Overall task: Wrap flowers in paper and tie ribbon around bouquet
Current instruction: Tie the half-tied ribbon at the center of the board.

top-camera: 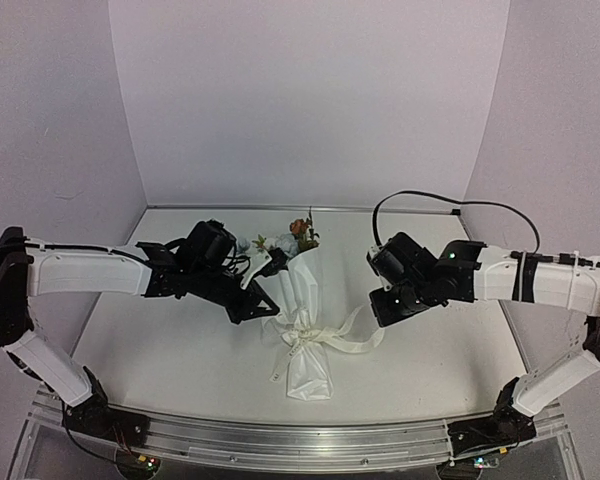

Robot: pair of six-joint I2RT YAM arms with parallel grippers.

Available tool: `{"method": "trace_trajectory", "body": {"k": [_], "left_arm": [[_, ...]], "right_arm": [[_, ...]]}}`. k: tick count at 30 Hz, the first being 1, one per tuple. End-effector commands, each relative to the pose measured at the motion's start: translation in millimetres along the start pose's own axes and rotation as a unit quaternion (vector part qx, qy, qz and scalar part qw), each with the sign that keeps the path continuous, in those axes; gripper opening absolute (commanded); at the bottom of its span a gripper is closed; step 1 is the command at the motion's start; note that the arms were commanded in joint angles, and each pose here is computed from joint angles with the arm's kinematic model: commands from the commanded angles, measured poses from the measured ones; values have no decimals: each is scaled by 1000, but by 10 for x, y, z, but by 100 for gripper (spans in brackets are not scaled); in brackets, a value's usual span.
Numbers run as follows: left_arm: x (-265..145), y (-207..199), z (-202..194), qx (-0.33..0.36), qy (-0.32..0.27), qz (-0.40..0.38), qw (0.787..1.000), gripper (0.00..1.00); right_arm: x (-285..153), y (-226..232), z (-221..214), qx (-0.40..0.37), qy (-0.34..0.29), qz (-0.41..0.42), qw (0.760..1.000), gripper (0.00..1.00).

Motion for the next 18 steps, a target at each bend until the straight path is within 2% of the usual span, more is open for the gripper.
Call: {"method": "trace_trajectory", "body": {"k": [1, 6, 11, 15, 18], "left_arm": [[-34, 389, 327, -4, -68, 68, 995, 0], [60, 582, 377, -35, -89, 68, 993, 0], [156, 602, 386, -55, -85, 47, 994, 8], [197, 667, 389, -89, -82, 59, 991, 16], [155, 703, 376, -125, -82, 79, 986, 31]], "right_arm": [[-211, 136, 215, -4, -34, 31, 999, 0], [-203, 222, 302, -9, -38, 33, 999, 0], [-200, 354, 445, -14, -43, 39, 998, 0], [-145, 463, 600, -26, -33, 26, 999, 0], [-55, 535, 668, -33, -15, 15, 999, 0]]}}
Point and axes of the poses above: each gripper's point midway between its finger pads, its own x axis out along the fingers, its own y axis along the line the jaws close on, z = x × y, the point moved 6 cm from there along -x, back along the fingers, and after that the axes turned 15 degrees about x, right-handed, at the moved point
